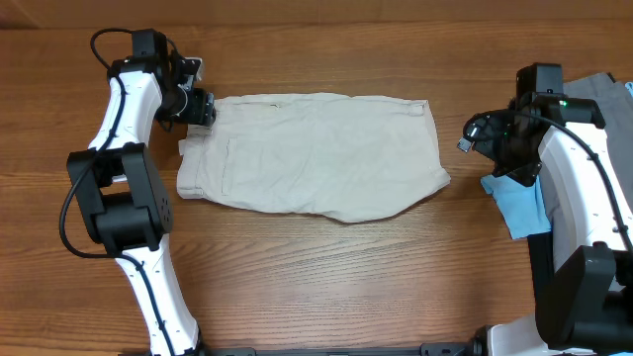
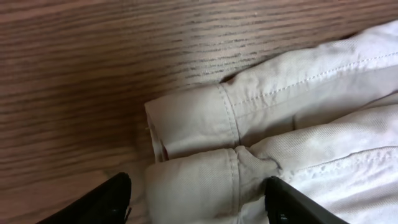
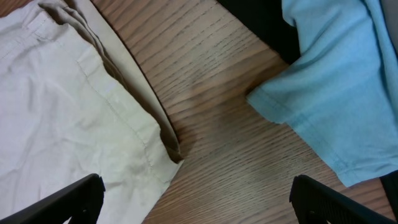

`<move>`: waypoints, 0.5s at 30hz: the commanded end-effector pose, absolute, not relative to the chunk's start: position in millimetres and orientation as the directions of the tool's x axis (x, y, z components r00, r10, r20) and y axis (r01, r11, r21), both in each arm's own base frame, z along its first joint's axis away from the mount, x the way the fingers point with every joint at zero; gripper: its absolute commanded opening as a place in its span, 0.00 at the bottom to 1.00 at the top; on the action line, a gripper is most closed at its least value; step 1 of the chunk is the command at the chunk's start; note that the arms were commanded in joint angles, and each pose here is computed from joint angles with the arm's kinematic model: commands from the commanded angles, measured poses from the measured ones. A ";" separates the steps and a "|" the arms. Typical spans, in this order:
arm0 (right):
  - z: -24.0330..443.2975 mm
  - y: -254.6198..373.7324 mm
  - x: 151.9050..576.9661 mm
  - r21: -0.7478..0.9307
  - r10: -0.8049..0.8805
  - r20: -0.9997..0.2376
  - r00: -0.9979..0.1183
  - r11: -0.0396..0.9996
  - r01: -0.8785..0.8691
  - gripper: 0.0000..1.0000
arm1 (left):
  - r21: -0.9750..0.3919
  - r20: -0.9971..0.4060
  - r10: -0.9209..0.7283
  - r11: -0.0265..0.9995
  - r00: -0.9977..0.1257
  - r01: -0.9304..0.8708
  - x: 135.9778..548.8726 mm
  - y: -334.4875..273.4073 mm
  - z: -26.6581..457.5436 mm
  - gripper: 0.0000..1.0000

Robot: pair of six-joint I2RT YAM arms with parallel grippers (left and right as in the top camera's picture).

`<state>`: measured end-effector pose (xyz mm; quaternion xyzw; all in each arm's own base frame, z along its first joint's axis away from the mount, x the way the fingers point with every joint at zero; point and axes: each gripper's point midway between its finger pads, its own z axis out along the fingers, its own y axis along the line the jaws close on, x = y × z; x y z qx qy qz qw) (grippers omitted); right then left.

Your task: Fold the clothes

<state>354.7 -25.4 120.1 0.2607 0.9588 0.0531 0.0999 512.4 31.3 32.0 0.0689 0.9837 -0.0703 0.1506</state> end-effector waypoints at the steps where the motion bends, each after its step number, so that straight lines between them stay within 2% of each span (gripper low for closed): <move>1: 123.9 -25.3 357.2 0.163 0.508 -0.177 -0.843 0.860 0.484 1.00 | -0.138 -0.302 0.106 0.978 -0.947 0.153 511.8 26.9 26.6 0.73; 13: 123.9 -25.3 357.2 0.163 0.508 -0.177 -0.843 0.860 0.484 1.00 | -0.142 -0.299 0.106 0.978 -0.948 0.154 512.5 26.5 16.9 0.67; 15: 123.9 -25.3 357.2 0.163 0.508 -0.177 -0.843 0.860 0.484 1.00 | -0.142 -0.299 0.106 0.978 -0.948 0.154 512.6 26.5 16.9 0.64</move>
